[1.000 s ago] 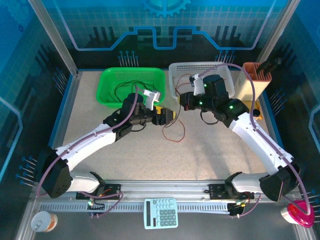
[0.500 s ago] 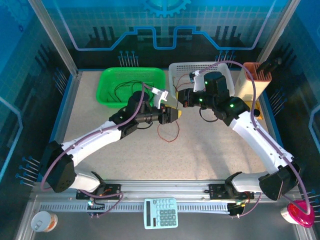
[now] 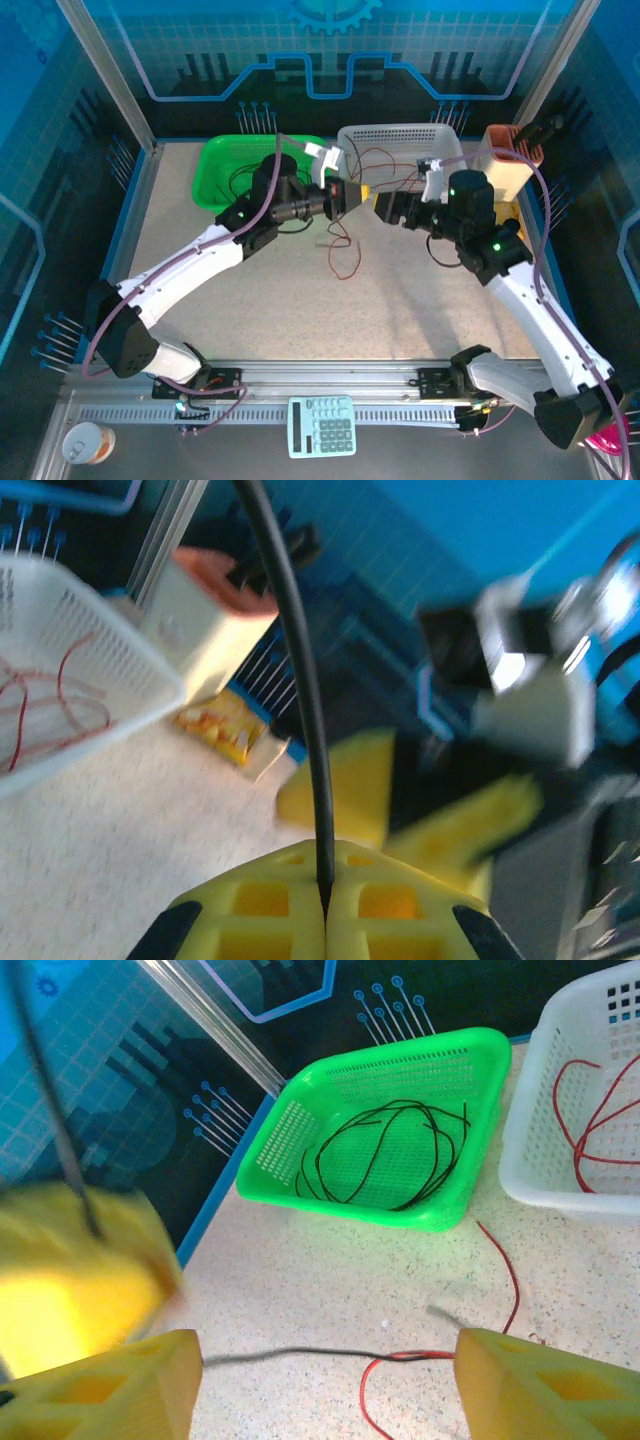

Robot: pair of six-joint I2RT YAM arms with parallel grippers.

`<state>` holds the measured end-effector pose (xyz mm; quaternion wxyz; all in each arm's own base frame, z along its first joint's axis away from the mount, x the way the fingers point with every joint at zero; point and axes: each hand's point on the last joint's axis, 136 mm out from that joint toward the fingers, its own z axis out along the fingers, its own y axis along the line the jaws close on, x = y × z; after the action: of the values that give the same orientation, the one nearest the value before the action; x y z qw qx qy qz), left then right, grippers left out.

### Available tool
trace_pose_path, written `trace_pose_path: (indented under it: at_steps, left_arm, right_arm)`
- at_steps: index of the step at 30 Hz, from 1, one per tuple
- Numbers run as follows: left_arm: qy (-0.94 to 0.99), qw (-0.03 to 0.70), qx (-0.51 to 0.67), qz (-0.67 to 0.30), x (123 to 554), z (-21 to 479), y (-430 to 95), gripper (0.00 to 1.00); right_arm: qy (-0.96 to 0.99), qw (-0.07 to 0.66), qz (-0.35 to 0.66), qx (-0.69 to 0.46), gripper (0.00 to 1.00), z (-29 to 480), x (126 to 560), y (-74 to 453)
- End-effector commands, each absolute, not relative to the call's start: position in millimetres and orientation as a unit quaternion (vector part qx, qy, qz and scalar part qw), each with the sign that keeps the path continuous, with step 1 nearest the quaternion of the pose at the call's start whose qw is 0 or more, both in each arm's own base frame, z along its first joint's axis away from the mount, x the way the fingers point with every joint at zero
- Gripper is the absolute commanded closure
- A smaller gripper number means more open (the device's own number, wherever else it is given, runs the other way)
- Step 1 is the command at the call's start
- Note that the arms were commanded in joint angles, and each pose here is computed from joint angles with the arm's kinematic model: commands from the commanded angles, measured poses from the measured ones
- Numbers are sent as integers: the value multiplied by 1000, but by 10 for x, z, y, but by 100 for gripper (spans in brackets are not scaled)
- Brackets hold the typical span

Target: Untangle the cables

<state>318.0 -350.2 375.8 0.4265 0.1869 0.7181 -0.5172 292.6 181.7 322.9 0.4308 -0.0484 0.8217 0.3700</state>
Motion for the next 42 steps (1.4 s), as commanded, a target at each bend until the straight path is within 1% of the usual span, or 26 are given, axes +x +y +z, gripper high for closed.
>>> trace_pose_path:
  at_steps: [1, 3, 6, 11, 14, 20, 26, 33, 34, 36, 39, 42]
  left_arm:
    - [701, 445, 171, -531, 3234, 4129, -3522, 100]
    - [694, 448, 166, -538, 3256, 4249, -3544, 100]
    - [689, 450, 163, -544, 3291, 4354, -3579, 100]
    - [684, 456, 155, -548, 3350, 4515, -3602, 100]
    - [677, 459, 152, -555, 3367, 4665, -3623, 100]
    - [650, 474, 150, -574, 3339, 5077, -3620, 100]
    - [629, 490, 155, -583, 3294, 5425, -3597, 100]
    - [617, 512, 164, -574, 3281, 5673, -3568, 100]
    - [615, 517, 166, -572, 3278, 5723, -3555, 100]
    - [611, 526, 170, -567, 3270, 5809, -3532, 100]
    - [608, 550, 176, -545, 3272, 5950, -3458, 100]
    - [613, 580, 168, -508, 3383, 6007, -3317, 100]
  right_arm:
    - [816, 430, 378, -82, 26, 2979, 2872, 1892]
    - [812, 426, 383, -113, 24, 2835, 2797, 2013]
    - [826, 414, 357, -135, 21, 2490, 2735, 2142]
    - [854, 387, 328, -115, 17, 1946, 2800, 2257]
    - [853, 392, 329, -106, 14, 1783, 2880, 2359]
    - [851, 407, 318, -100, 14, 1631, 3125, 2555]
    - [848, 406, 325, -102, 15, 1582, 3252, 2715]
    - [857, 394, 318, -98, 19, 1382, 3368, 2795]
    - [859, 391, 316, -95, 21, 1334, 3382, 2795]
    - [864, 388, 308, -91, 27, 1239, 3407, 2781]
    - [871, 382, 300, -79, 29, 1111, 3447, 2728]
    - [874, 375, 300, -74, 29, 1072, 3431, 2676]
